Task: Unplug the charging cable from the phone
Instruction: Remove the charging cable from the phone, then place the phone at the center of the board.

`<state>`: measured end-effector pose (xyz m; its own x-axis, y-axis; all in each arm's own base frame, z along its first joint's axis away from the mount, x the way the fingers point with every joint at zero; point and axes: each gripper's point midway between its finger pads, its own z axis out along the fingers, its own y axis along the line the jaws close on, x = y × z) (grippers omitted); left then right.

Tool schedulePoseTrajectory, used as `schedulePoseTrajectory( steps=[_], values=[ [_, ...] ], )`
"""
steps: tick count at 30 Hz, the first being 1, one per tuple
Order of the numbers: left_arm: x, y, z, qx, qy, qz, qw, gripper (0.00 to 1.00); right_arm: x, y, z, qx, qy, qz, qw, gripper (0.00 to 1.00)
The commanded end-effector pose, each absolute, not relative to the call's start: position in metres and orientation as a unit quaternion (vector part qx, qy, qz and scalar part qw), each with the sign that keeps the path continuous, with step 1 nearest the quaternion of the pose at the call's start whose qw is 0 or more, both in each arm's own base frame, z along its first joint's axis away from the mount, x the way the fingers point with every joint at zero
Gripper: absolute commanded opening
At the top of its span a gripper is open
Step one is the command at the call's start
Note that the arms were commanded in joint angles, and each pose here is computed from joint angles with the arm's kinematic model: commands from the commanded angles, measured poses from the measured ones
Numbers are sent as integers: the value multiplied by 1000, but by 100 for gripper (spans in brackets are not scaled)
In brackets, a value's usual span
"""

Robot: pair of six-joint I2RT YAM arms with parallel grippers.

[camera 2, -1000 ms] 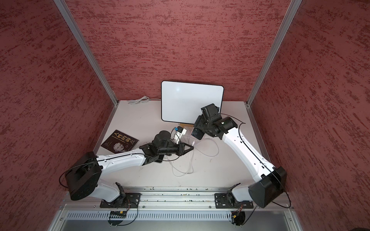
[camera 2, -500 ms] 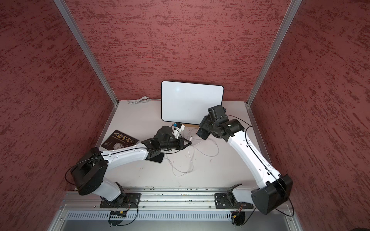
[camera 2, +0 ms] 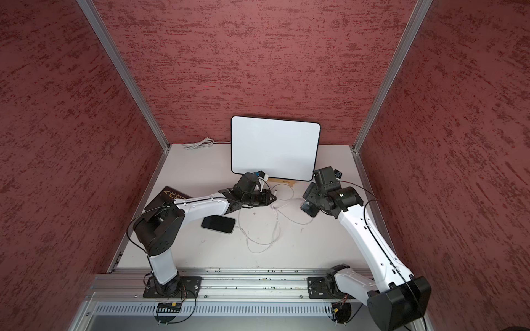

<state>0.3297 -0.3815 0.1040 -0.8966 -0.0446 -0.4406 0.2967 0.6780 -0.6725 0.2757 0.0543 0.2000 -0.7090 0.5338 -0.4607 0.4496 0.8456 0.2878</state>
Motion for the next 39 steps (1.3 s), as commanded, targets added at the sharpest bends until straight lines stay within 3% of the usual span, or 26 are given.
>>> schedulePoseTrajectory(
  steps=[1, 5, 8, 11, 15, 20, 26, 39],
  values=[
    [336, -374, 96, 60, 898, -374, 224, 1, 272, 34, 198, 263, 921, 32, 286, 21],
    [340, -367, 92, 54, 903, -359, 230, 10, 270, 26, 184, 246, 931, -5, 271, 21],
    [343, -363, 91, 51, 903, -359, 231, 26, 273, 21, 175, 224, 939, -35, 260, 21],
    [344, -361, 94, 51, 902, -360, 234, 53, 276, 20, 167, 200, 946, -51, 250, 21],
    [345, -360, 102, 52, 898, -363, 241, 71, 280, 16, 159, 179, 951, -76, 240, 21],
    [342, -352, 116, 48, 895, -362, 255, 74, 281, 17, 143, 151, 962, -82, 214, 21],
    [333, -334, 127, 28, 893, -362, 265, 75, 276, 45, 130, 149, 971, -3, 189, 16],
    [312, -312, 134, 14, 891, -365, 270, 75, 227, 109, 103, 126, 979, 108, 117, 18]
  ],
)
